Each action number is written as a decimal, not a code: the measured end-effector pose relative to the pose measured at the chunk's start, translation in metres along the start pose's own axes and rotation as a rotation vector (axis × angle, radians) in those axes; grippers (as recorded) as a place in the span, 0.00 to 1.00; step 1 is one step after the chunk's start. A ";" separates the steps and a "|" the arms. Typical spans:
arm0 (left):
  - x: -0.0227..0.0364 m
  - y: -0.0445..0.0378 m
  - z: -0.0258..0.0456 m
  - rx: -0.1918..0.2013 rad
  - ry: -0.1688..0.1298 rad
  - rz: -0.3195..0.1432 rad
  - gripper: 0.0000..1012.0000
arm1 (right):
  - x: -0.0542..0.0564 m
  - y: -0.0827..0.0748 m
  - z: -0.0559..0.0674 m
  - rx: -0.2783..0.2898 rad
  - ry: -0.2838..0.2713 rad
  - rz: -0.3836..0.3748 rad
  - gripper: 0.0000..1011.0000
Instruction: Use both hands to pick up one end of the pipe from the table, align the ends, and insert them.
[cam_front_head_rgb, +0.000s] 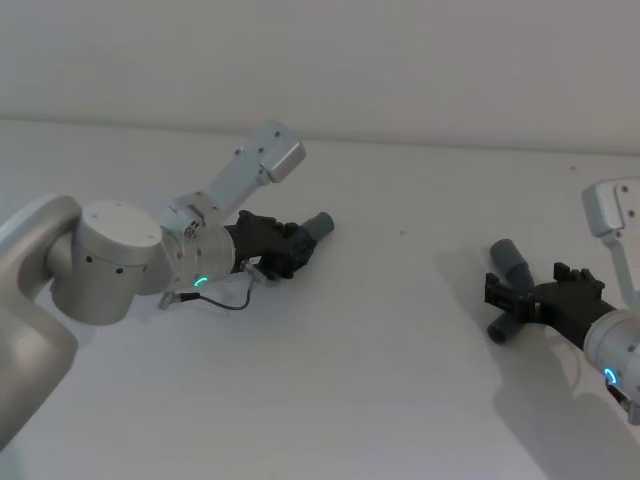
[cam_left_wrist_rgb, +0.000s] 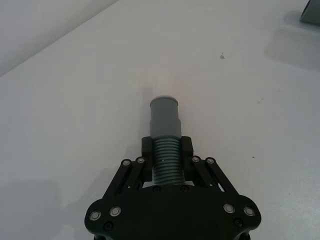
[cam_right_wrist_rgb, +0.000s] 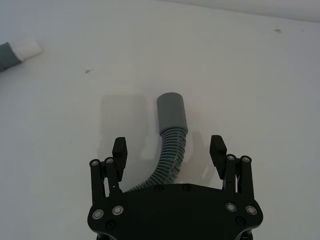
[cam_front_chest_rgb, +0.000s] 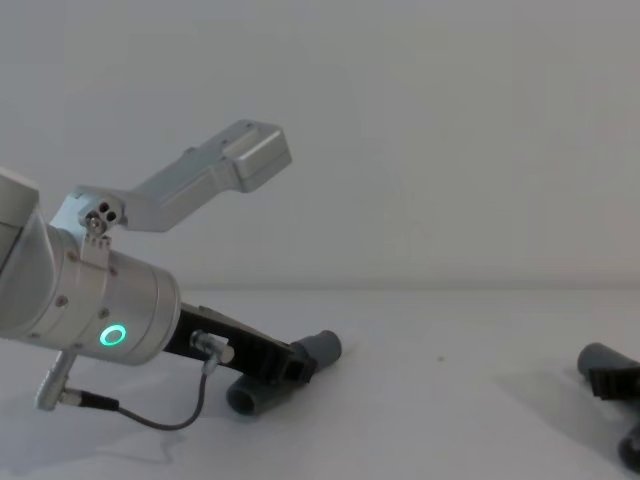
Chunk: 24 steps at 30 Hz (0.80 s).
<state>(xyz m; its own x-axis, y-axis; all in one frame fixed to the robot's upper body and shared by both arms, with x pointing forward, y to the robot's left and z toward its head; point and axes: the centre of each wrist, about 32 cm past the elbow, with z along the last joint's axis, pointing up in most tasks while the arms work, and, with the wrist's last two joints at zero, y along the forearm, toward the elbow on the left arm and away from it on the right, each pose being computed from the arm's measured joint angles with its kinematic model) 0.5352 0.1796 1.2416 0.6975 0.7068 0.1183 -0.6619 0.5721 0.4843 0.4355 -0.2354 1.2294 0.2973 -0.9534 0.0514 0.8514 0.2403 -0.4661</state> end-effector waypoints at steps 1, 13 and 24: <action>0.0000 0.0000 0.0000 0.000 0.000 0.000 0.32 | 0.000 0.001 0.000 -0.002 0.001 -0.002 0.99; 0.0000 0.0000 0.0000 0.000 0.000 0.000 0.32 | 0.001 0.009 0.002 -0.024 0.016 -0.013 0.99; 0.0000 0.0000 0.0000 0.000 0.000 0.000 0.32 | 0.000 0.013 0.005 -0.043 0.025 -0.018 0.97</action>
<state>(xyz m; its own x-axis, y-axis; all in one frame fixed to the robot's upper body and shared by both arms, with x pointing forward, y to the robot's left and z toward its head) 0.5352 0.1795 1.2416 0.6975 0.7067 0.1183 -0.6619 0.5722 0.4843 0.4483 -0.2316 1.2277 0.2708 -0.9619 0.0379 0.8371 0.2158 -0.5027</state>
